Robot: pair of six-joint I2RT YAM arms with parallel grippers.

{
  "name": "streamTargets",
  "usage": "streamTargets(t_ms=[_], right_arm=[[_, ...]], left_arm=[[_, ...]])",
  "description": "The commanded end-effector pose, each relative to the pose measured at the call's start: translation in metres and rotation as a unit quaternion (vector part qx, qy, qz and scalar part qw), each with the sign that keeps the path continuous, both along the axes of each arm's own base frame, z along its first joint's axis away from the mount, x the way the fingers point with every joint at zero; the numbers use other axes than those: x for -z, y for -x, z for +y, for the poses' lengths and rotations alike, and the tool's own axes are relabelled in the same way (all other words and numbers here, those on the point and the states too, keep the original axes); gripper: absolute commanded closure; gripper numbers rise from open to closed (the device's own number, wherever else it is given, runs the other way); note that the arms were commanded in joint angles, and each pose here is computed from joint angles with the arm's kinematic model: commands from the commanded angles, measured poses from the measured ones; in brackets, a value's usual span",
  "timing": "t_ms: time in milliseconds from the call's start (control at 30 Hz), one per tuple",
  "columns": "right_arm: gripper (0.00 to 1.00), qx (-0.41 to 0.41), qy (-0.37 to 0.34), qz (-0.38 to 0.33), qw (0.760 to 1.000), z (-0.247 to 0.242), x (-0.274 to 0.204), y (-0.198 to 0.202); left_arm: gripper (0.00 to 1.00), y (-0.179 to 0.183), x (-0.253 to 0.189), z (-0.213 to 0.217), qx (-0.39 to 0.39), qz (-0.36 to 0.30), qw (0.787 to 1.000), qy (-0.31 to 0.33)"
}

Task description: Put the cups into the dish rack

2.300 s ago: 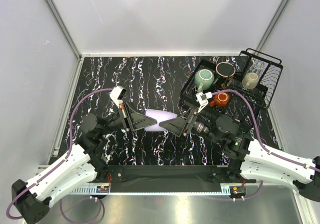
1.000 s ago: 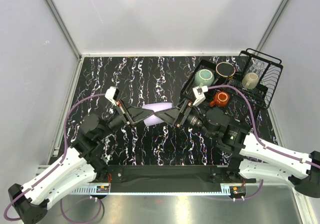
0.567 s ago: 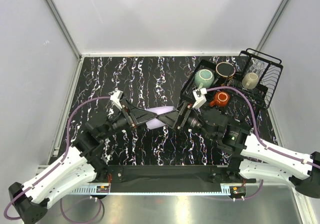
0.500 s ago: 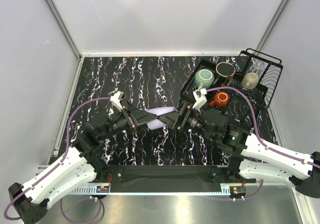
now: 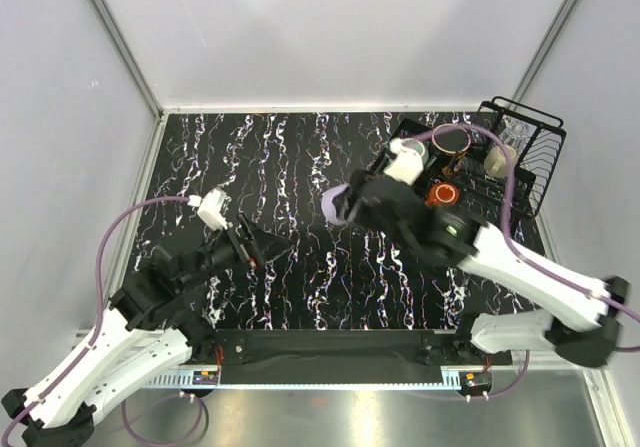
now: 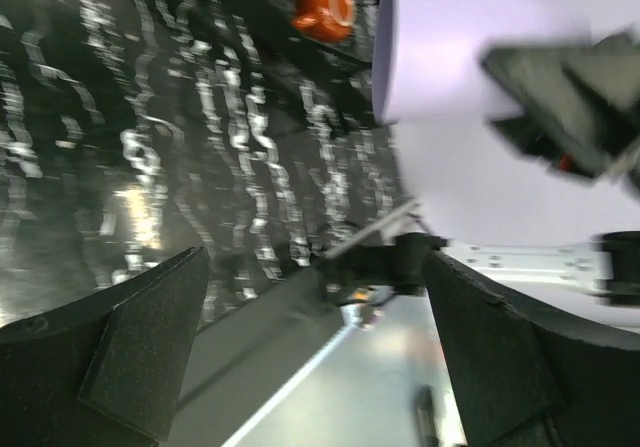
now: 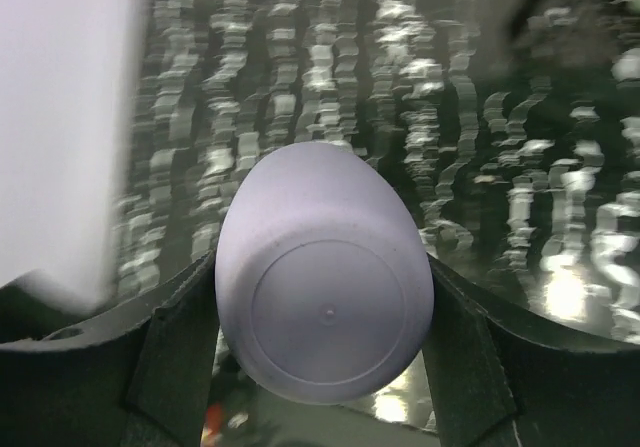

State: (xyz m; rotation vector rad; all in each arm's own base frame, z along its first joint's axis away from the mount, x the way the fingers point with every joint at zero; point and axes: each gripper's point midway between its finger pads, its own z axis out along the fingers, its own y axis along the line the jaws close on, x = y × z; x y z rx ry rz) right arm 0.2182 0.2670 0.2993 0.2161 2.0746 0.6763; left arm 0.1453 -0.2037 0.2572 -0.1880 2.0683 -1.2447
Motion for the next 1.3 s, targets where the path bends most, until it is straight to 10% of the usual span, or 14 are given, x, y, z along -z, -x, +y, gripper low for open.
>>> streamTargets(t_ms=[0,633,1267], right_arm=[[1.00,0.105,0.187,0.041,0.976,-0.056,0.034,-0.037],[1.00,0.216,0.416,0.179,0.865,-0.130,0.106,-0.172],[1.00,0.245,0.352,0.170,0.888,-0.160,0.142,-0.186]], left_arm=[[0.06,-0.007,-0.001,0.020,-0.018,-0.051,0.995,-0.079],[0.01,0.016,0.016,-0.003,0.121,-0.054,0.983,-0.125],[0.01,0.019,0.031,-0.008,0.139,-0.037,0.982,-0.126]])
